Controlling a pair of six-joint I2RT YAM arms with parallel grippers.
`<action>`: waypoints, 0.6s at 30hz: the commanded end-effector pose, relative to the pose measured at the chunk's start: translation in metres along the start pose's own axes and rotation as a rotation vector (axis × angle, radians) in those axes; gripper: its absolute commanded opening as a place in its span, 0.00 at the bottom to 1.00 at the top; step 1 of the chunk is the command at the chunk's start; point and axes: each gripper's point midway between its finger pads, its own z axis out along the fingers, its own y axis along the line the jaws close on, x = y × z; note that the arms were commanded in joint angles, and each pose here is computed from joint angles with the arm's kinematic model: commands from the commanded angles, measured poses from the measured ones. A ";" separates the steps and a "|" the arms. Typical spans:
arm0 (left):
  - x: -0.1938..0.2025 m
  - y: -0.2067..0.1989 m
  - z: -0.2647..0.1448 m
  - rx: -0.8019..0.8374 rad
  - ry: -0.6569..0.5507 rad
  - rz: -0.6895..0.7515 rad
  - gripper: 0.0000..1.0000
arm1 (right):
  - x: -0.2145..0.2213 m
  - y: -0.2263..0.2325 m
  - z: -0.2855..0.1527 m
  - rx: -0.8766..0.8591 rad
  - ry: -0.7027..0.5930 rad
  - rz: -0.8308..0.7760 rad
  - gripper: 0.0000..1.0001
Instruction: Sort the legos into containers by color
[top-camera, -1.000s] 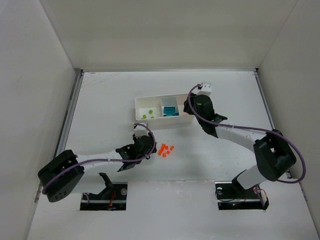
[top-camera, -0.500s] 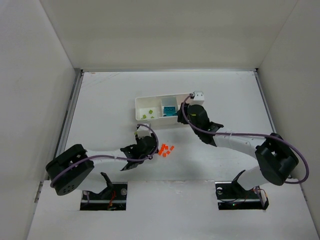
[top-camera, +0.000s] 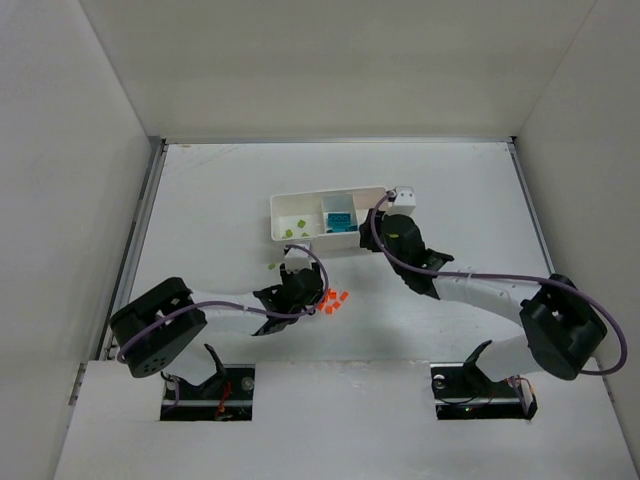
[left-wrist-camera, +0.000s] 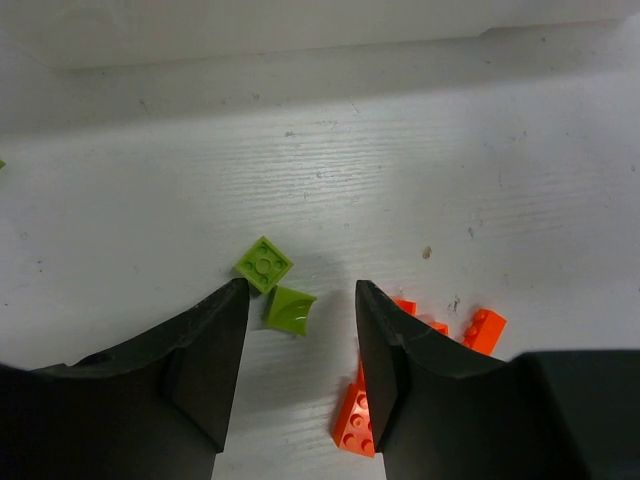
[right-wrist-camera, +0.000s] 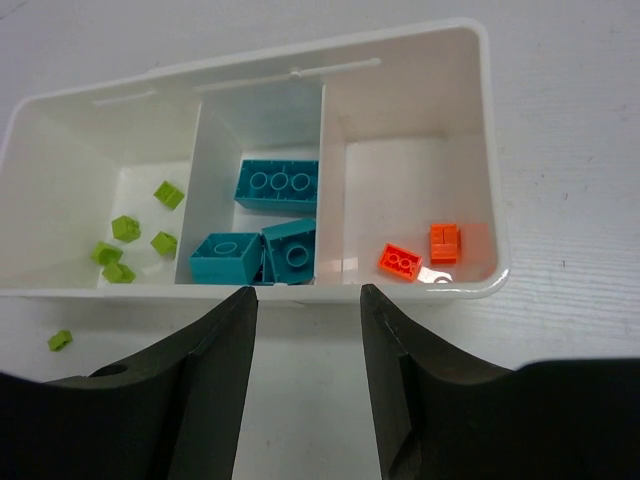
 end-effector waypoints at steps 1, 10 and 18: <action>0.009 0.006 0.002 -0.041 0.030 0.059 0.42 | -0.024 0.008 -0.009 -0.028 -0.083 0.052 0.52; 0.014 0.004 -0.006 -0.042 0.049 0.089 0.23 | -0.023 0.006 -0.015 -0.034 -0.086 0.068 0.52; -0.023 -0.002 -0.025 -0.005 -0.034 0.028 0.12 | -0.005 0.006 -0.025 -0.038 -0.064 0.098 0.52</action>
